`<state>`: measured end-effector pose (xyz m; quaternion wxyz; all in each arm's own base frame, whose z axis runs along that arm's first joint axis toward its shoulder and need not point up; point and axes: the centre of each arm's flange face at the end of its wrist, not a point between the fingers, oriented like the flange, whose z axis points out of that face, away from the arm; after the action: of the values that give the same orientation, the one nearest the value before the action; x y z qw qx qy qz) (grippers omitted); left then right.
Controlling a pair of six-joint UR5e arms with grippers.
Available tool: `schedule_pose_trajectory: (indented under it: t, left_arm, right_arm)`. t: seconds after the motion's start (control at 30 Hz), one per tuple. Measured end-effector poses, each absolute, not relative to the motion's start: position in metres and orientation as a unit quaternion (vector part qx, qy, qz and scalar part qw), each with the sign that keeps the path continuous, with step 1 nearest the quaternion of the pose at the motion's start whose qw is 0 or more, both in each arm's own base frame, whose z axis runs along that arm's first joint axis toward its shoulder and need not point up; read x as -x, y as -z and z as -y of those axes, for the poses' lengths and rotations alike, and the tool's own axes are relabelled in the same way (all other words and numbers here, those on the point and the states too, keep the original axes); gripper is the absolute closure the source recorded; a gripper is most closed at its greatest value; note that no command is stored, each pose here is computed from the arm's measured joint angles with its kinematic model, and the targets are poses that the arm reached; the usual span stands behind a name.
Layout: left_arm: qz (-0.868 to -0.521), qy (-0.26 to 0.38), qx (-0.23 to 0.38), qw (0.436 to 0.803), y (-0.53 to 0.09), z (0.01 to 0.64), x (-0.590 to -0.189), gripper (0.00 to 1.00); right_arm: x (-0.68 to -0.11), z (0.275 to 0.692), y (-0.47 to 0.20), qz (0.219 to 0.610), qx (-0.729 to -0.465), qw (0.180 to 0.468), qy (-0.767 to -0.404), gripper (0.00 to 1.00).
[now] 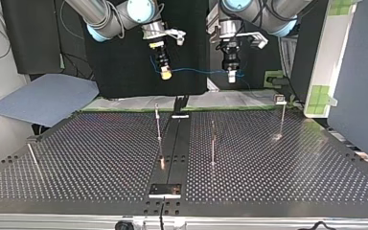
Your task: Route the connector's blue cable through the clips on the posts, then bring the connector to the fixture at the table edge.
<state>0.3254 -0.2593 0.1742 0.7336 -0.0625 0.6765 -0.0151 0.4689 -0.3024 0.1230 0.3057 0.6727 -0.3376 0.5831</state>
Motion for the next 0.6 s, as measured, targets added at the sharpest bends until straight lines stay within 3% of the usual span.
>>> schedule_pose_trajectory:
  t: [0.6]
  left_arm:
    - [-0.669, 0.012, 0.077, 0.739, -0.184, 0.250, -0.350, 0.87]
  right_arm:
    - [-0.474, 0.343, -0.245, 0.330, -0.610, 0.331, -0.640, 1.00]
